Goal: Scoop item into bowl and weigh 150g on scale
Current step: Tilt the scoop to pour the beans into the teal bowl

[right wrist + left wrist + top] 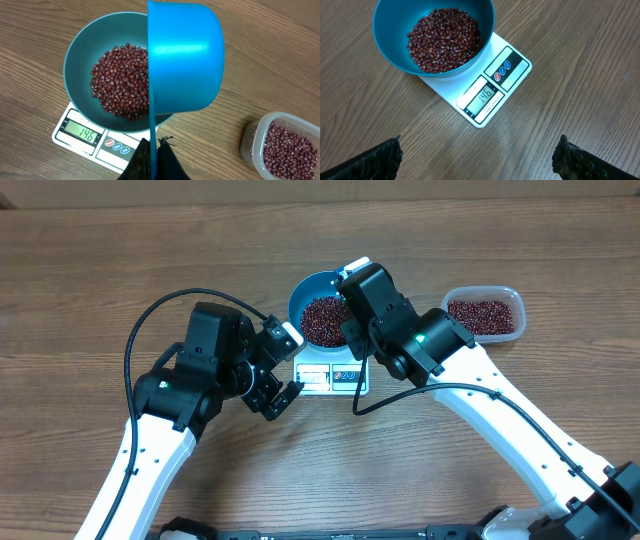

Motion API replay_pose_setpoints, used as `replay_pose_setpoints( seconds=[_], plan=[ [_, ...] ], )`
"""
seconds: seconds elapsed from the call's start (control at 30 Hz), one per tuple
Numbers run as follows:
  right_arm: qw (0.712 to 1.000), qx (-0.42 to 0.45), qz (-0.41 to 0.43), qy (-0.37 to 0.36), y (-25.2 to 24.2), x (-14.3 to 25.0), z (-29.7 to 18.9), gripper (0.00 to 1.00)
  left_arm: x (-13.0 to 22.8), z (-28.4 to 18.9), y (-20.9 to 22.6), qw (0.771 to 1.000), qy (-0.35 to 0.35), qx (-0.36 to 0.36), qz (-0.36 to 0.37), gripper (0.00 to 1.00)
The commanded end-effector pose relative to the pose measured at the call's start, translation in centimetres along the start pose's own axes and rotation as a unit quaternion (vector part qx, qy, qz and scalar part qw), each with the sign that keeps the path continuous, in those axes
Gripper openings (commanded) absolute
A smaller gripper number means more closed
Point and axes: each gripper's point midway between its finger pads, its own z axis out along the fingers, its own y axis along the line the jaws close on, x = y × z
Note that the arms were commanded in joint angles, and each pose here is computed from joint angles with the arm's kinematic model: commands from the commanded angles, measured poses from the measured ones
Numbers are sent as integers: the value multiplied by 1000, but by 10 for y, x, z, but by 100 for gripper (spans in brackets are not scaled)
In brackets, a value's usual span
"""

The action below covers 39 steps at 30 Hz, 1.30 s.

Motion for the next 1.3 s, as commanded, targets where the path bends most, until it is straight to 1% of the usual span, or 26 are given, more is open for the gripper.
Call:
replay_pose_setpoints(
  seconds=[0.0, 1.13, 1.27],
  plan=[
    [1000, 3, 4, -20, 0, -13, -8, 4, 3, 2, -3, 1000, 4, 3, -6, 100],
    [1000, 2, 4, -20, 0, -13, -8, 4, 3, 2, -3, 1000, 4, 3, -6, 99],
    [999, -3, 33, -25, 1, -15, -8, 4, 3, 2, -3, 1000, 4, 3, -6, 100]
  ],
)
